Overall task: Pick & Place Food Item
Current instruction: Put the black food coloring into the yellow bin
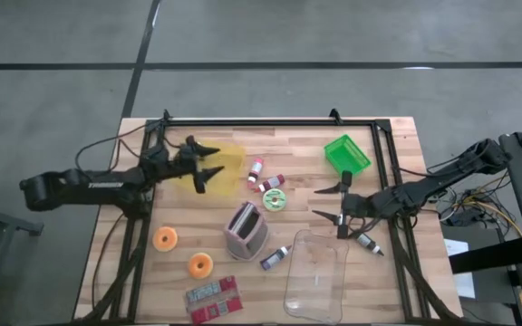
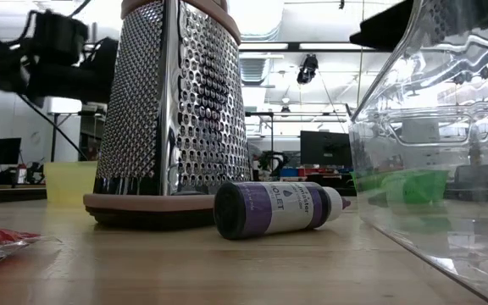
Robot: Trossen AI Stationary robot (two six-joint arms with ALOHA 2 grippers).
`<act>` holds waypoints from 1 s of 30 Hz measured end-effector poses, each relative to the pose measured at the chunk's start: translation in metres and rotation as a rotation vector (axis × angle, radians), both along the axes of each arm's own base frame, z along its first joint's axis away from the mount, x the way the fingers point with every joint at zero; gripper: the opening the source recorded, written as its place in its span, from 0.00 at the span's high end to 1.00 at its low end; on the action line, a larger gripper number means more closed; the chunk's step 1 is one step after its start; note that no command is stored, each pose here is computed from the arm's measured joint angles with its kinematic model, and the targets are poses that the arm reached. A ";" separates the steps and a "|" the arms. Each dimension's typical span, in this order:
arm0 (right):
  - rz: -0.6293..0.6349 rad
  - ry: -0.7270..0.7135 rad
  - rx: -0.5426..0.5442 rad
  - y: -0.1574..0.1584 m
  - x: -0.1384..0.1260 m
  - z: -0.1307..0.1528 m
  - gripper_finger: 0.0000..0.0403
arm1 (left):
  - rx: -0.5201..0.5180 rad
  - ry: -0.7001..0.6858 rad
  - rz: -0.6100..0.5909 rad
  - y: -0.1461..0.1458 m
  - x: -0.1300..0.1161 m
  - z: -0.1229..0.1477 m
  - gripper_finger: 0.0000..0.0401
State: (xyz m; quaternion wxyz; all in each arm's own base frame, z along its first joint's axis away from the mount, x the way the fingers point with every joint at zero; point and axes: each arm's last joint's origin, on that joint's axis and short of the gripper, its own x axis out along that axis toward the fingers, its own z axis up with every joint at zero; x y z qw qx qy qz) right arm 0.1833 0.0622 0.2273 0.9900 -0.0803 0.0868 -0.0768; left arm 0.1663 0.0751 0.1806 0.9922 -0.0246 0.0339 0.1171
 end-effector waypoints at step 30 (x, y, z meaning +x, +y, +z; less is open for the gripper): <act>-0.241 0.539 0.257 -0.009 -0.024 0.006 0.37 | 0.044 0.118 -0.103 -0.027 0.019 0.008 0.22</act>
